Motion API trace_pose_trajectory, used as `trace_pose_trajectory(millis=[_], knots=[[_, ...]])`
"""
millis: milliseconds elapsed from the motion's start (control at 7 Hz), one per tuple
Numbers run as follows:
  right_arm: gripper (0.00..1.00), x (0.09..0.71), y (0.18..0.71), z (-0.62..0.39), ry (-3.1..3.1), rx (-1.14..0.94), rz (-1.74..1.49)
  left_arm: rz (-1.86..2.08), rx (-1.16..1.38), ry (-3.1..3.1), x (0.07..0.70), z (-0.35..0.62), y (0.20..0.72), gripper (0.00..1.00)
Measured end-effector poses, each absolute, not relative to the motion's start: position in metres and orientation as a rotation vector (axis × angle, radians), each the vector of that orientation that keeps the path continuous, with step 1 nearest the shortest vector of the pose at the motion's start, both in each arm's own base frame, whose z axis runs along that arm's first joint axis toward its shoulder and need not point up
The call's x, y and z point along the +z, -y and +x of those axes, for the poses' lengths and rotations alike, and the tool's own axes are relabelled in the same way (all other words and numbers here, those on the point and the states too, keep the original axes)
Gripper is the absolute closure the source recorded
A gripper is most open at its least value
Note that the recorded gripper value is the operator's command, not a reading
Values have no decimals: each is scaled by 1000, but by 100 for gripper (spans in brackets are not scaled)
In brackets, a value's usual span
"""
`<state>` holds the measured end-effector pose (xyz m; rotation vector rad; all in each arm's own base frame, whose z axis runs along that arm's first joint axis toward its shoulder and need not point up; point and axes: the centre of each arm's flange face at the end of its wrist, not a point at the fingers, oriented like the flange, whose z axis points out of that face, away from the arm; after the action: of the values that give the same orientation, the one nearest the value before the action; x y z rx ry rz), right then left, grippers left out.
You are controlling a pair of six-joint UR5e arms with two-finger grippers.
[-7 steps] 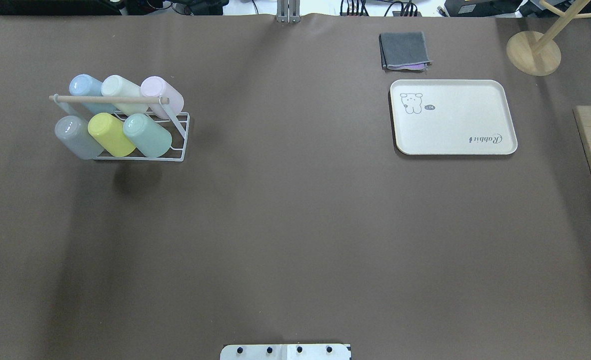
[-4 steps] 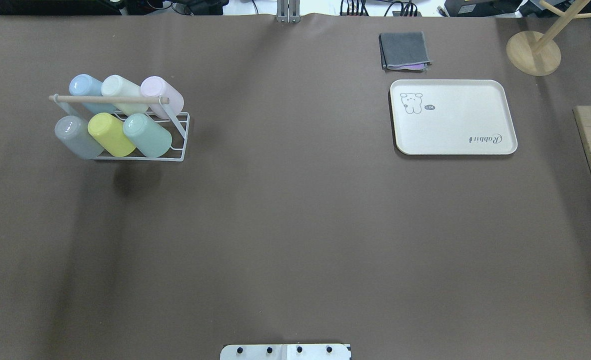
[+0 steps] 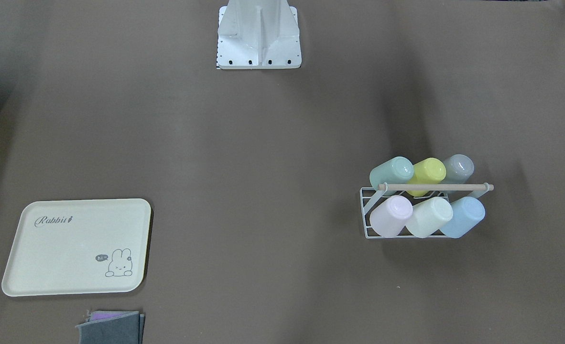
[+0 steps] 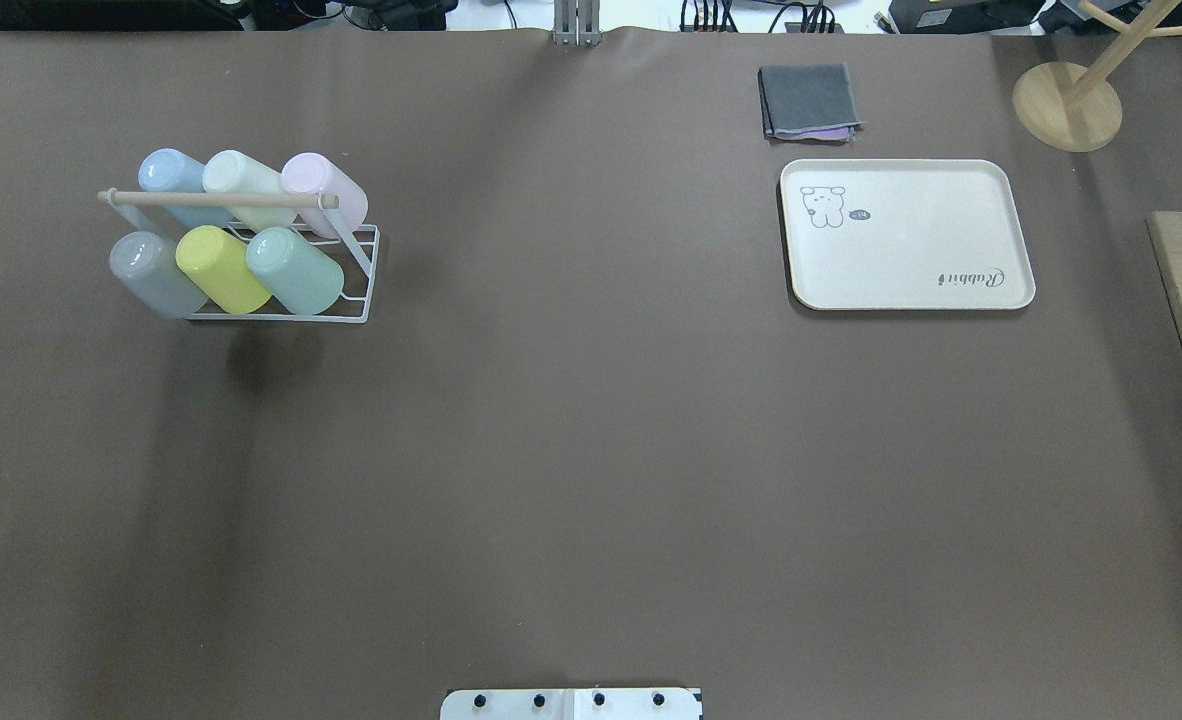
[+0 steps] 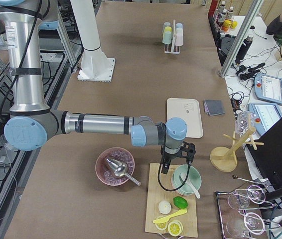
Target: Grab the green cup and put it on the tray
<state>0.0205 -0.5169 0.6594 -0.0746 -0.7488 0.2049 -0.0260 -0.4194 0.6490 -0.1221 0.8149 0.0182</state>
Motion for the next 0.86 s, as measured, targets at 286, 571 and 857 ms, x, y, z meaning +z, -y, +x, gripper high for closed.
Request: trace_pose_trajectory(millis=[286,571,857], knots=[[0,658,517,21,754,204,-73,-91,32,-767,632,-30,427,2],[0,660,516,21,751,207,-77,-57,44,-743,616,-32,425,1],[0,661,514,20,751,208,-80,-55,45,-738,614,-33,421,2]])
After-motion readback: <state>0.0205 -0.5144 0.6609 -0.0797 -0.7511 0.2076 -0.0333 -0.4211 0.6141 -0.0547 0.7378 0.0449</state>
